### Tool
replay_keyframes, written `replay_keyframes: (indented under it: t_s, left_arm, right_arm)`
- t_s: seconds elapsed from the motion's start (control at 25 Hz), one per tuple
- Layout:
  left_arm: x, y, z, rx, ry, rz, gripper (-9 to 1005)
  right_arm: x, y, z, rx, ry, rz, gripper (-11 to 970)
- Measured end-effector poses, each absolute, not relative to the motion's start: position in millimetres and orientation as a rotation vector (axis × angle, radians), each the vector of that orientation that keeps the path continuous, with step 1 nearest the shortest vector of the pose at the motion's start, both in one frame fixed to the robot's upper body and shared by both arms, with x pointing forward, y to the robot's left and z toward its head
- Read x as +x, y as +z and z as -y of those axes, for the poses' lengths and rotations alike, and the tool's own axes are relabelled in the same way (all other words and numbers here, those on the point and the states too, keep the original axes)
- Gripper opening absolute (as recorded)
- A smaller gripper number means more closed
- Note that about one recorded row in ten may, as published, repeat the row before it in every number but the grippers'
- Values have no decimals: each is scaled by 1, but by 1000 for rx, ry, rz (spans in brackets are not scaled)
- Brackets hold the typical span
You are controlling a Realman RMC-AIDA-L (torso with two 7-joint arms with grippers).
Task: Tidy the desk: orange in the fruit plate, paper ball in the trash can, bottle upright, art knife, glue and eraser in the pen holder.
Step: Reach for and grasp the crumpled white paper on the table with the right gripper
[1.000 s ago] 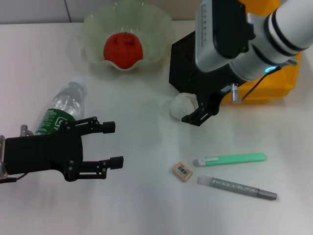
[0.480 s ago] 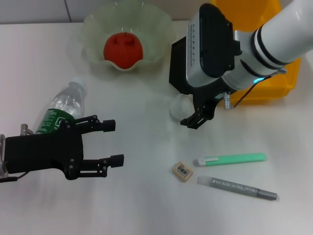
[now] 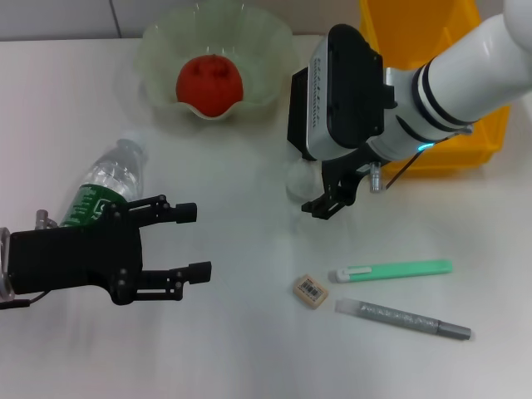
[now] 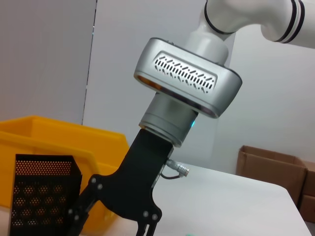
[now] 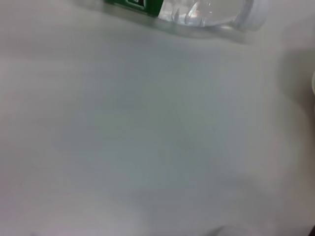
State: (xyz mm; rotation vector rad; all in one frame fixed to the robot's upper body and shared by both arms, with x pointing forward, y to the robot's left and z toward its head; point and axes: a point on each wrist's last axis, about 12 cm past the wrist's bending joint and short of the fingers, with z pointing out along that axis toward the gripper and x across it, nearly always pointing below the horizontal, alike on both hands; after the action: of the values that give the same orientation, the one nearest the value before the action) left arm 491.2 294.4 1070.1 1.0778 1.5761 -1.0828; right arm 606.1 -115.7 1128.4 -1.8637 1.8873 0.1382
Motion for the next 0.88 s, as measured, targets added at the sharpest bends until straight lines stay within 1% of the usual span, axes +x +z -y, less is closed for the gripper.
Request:
replay_keyframes:
  t_s: [0.88]
  left_arm:
    - [492,1070,-294,1065,-1080,-1572,833]
  right_arm:
    - [606,1124,115,-1848,132,-1887,679]
